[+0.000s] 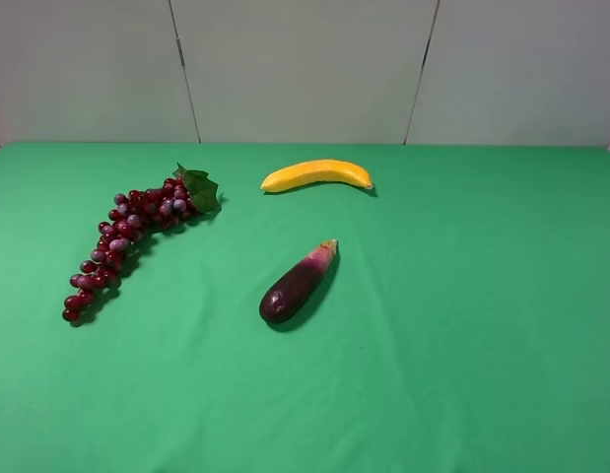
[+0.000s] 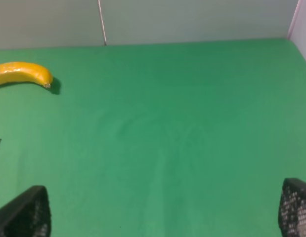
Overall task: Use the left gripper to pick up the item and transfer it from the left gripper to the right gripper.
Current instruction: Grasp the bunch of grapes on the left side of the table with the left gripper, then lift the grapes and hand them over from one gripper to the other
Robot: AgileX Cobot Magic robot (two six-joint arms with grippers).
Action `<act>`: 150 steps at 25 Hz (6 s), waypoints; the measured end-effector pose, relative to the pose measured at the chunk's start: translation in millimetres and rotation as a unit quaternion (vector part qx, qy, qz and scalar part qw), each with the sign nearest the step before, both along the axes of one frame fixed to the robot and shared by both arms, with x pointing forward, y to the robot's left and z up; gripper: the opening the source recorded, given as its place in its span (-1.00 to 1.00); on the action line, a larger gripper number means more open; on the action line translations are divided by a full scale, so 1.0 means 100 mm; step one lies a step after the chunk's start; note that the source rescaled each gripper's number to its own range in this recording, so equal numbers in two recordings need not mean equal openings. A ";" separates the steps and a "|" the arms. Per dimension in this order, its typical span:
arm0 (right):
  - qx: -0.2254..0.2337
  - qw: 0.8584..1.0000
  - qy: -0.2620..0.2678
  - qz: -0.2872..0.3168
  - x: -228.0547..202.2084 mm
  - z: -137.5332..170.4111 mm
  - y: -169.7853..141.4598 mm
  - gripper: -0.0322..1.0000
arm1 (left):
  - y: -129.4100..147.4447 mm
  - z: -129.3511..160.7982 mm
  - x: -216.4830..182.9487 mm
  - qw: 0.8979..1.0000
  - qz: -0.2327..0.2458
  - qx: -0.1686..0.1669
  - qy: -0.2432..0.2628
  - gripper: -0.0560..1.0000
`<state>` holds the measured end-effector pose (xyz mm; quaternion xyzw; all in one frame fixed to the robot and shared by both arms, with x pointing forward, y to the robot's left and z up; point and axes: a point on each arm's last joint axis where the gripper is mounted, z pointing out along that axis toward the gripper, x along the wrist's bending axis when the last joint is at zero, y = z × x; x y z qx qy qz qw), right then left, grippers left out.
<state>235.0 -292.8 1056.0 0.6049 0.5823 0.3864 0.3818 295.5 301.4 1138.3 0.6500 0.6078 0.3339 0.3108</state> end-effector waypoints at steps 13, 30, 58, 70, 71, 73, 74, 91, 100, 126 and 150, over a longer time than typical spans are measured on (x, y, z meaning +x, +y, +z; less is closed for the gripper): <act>0.000 1.000 0.000 0.000 0.00 0.00 0.00 1.00 | 0.04 -0.42 1.24 0.979 0.013 0.006 0.206 1.00; 0.000 1.000 0.000 0.000 0.00 0.00 0.00 1.00 | -0.09 -1.75 2.28 0.931 -0.014 0.022 0.363 1.00; 0.000 1.000 0.000 0.000 0.00 0.00 0.00 1.00 | -0.59 -2.57 2.61 0.934 -0.083 0.051 0.343 0.38; 0.000 1.000 0.000 0.000 0.00 0.00 0.00 1.00 | -0.59 -2.57 2.60 0.934 -0.083 0.051 0.343 -0.62; 0.000 1.000 0.000 0.000 0.00 0.00 0.00 1.00 | -0.59 -2.57 2.60 0.934 -0.083 0.051 0.343 -0.62; 0.000 1.000 0.000 0.000 0.00 0.00 0.00 1.00 | -0.59 -2.56 2.61 0.934 -0.083 0.051 0.343 -0.63; 0.000 1.000 0.000 0.000 0.00 0.00 0.00 1.00 | -0.59 -2.56 2.61 0.934 -0.082 0.051 0.345 -0.64; 0.000 1.000 0.000 0.000 0.00 0.00 0.00 1.00 | -0.60 -1.38 2.83 0.949 -0.066 0.054 0.305 -0.73; 0.000 1.000 0.000 0.000 0.00 0.00 0.00 1.00 | -0.61 -0.56 2.94 0.948 -0.076 0.071 0.301 -0.81; 0.028 0.999 -0.002 0.022 0.00 0.01 0.06 1.00 | -1.42 0.45 2.83 0.963 -0.211 -0.051 0.161 -0.87; -0.009 0.980 0.069 0.184 0.88 0.11 0.22 1.00 | -2.59 0.45 2.06 0.903 -0.394 -0.024 0.170 -0.87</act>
